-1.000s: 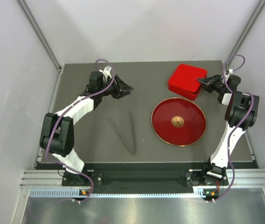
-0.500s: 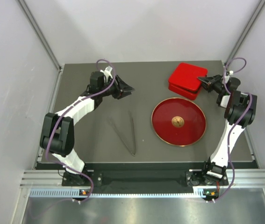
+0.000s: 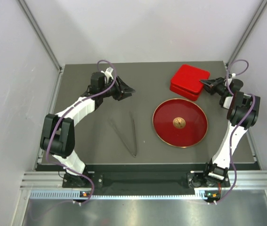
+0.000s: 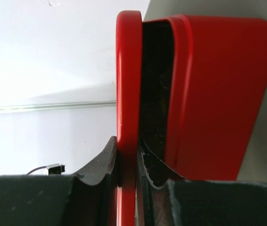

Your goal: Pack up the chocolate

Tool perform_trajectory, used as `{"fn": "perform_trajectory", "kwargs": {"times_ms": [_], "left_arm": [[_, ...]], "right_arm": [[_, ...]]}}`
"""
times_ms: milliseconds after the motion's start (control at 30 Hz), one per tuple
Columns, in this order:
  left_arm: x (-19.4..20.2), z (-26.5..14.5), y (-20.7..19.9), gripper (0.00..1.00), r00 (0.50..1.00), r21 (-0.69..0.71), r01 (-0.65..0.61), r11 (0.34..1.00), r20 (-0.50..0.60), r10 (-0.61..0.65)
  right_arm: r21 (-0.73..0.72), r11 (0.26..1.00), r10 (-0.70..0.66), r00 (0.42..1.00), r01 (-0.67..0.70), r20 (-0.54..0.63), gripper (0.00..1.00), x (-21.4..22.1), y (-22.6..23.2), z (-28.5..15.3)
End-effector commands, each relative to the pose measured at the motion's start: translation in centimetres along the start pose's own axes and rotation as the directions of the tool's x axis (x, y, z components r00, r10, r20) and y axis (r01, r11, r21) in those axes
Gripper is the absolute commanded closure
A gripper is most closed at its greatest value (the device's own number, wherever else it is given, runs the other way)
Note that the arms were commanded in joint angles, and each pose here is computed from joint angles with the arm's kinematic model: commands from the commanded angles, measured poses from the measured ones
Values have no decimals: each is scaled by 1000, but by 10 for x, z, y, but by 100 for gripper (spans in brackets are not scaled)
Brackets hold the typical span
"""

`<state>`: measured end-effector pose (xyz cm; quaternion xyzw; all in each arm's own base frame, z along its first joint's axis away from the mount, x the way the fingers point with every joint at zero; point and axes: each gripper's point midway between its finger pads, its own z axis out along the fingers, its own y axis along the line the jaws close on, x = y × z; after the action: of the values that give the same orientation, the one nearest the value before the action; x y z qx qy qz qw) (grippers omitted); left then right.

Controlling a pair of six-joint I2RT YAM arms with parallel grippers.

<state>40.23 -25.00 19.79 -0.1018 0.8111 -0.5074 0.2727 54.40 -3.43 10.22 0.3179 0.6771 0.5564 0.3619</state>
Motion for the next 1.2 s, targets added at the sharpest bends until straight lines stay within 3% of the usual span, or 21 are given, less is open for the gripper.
{"fn": "perform_trajectory", "kwargs": {"times_ms": [0, 267, 1167], "left_arm": [[-12, -6, -26, 51, 997, 48, -68, 997, 39, 66], [-11, -11, -32, 51, 996, 58, -78, 995, 41, 75], [-6, -33, -49, 50, 993, 70, -104, 992, 66, 99]], "right_arm": [[-18, 995, -95, 995, 95, 25, 99, -16, 23, -3], [30, 995, -93, 996, 93, 13, 89, -15, 11, -4], [155, 980, -128, 992, 124, 15, 86, -19, 2, -18]]}}
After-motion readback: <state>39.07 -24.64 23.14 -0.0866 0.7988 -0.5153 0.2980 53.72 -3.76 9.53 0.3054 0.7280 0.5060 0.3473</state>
